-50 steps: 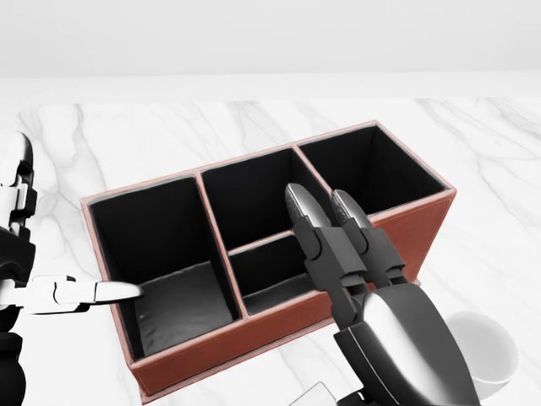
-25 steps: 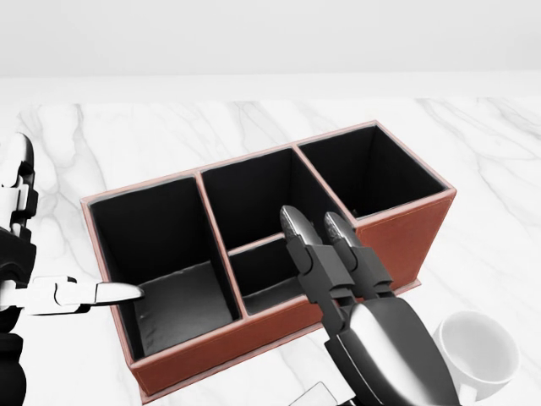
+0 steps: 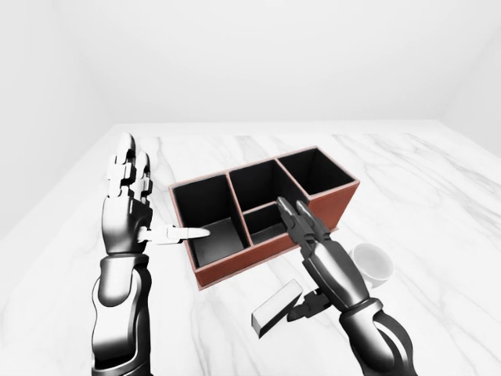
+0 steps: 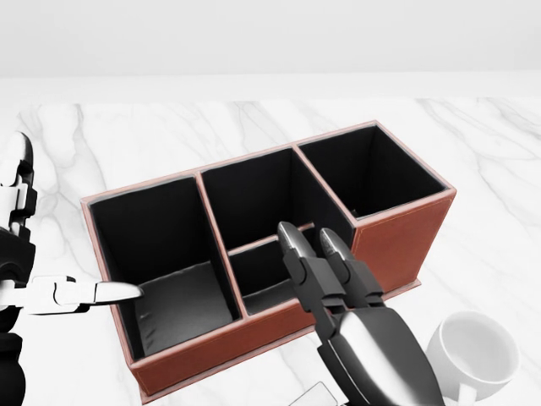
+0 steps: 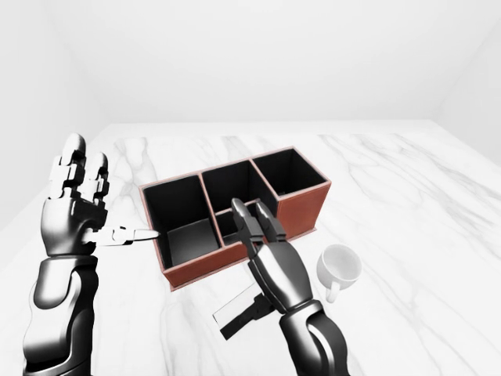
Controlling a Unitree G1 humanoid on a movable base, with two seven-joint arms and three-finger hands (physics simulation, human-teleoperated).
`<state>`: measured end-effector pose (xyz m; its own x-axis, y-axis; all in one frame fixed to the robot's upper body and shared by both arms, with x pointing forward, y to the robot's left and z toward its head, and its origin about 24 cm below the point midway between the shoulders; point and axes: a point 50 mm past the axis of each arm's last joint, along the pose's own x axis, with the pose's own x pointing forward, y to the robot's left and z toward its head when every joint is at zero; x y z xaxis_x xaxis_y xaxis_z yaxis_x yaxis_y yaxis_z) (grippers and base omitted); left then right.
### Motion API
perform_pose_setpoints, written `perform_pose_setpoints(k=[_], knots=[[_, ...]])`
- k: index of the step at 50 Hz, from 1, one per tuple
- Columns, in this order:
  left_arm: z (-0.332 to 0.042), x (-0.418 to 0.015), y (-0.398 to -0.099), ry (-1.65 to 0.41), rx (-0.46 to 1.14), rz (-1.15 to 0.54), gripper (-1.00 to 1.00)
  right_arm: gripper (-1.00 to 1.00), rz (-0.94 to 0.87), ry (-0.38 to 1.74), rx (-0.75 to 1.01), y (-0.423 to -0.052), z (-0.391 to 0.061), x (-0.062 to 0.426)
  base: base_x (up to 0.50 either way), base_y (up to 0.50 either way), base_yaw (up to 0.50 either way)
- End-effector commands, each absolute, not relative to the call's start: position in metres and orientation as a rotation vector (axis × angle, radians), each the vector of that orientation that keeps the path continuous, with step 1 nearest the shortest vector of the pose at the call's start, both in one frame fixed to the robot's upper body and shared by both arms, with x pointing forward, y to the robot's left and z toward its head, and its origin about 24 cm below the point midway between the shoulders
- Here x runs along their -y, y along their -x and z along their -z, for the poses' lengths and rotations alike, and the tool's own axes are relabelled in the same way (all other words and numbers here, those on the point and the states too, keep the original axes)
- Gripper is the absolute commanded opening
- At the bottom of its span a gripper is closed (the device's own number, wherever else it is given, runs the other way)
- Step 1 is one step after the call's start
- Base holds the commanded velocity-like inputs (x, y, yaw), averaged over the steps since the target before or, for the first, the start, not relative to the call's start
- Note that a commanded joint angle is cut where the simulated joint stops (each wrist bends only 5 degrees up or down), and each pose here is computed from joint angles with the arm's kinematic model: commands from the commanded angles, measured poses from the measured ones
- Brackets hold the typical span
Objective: Pick up the book and place it in the front compartment of the caddy.
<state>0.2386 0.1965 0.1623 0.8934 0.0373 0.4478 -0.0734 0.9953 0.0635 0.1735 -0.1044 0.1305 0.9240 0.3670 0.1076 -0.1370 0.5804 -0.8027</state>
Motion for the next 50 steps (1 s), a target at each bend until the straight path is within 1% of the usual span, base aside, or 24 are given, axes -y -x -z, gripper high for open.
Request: perform_pose_setpoints(k=[1,19,20,26,30,50], knots=[[-0.163,-0.196,-0.238,-0.080,0.464,-0.057,1.00,1.00,-0.306,0.917,0.248,-0.175,-0.122,0.103,0.00,0.00,0.00],[-0.162,-0.196,-0.238,-0.079,0.462,-0.055,0.99,1.00,-0.322,0.920,0.224,-0.174,-0.113,0.100,0.00,0.00,0.00],[-0.162,-0.196,-0.238,-0.080,0.462,-0.055,0.99,1.00,-0.318,0.943,0.223,-0.175,-0.112,0.100,0.00,0.00,0.00],[-0.161,-0.195,-0.239,-0.080,0.456,-0.054,0.99,1.00,-0.308,0.968,0.226,-0.177,-0.115,0.102,0.00,0.00,0.00],[-0.160,-0.195,-0.239,-0.080,0.453,-0.054,1.00,1.00,-0.280,0.972,0.207,-0.184,-0.117,0.112,0.00,0.00,0.00],[-0.160,-0.195,-0.239,-0.083,0.452,-0.053,0.99,1.00,-0.312,0.995,0.178,-0.179,-0.108,0.105,0.00,0.00,0.00]])
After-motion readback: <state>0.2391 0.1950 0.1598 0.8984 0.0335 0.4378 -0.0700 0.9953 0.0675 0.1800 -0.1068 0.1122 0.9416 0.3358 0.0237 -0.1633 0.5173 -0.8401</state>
